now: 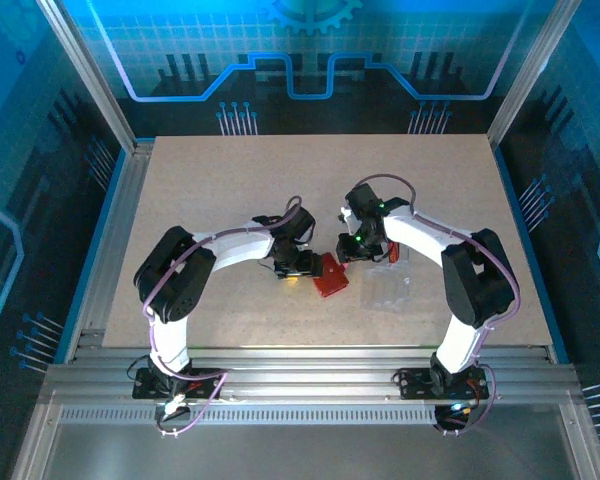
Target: Put the credit cards into the card holder
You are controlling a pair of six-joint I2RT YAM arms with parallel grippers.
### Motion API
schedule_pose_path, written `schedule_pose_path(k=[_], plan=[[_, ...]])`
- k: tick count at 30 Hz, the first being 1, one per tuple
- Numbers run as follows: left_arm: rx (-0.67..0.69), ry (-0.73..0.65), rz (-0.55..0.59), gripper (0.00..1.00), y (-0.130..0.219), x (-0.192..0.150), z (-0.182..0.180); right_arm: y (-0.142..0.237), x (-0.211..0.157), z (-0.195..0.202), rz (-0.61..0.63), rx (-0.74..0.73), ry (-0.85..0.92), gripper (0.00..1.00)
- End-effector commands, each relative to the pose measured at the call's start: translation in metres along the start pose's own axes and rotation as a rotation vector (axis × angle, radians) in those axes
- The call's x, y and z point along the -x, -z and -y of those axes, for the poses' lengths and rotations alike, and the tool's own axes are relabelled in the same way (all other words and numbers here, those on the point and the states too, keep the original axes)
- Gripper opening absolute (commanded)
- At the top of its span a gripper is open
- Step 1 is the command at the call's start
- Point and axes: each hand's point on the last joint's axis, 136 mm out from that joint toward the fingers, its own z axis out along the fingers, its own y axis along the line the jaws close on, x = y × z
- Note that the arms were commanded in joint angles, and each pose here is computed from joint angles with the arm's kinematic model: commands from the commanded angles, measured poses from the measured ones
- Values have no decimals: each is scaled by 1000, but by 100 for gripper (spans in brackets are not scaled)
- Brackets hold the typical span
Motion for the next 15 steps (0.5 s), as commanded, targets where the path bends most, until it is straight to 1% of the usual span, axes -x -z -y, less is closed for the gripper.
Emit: schedule_pose_path(k=[1, 8, 13, 15], plan=[[41, -13, -31, 62, -9, -6, -8, 1, 0, 4, -15, -10, -3, 24], [40, -10, -36, 61, -12, -8, -10, -4, 0, 5, -26, -6, -6, 20], [40, -9, -40, 61, -14, -9, -11, -4, 2, 6, -26, -2, -7, 14], [40, -7, -40, 61, -14, -9, -11, -4, 1, 6, -28, 1, -6, 9]])
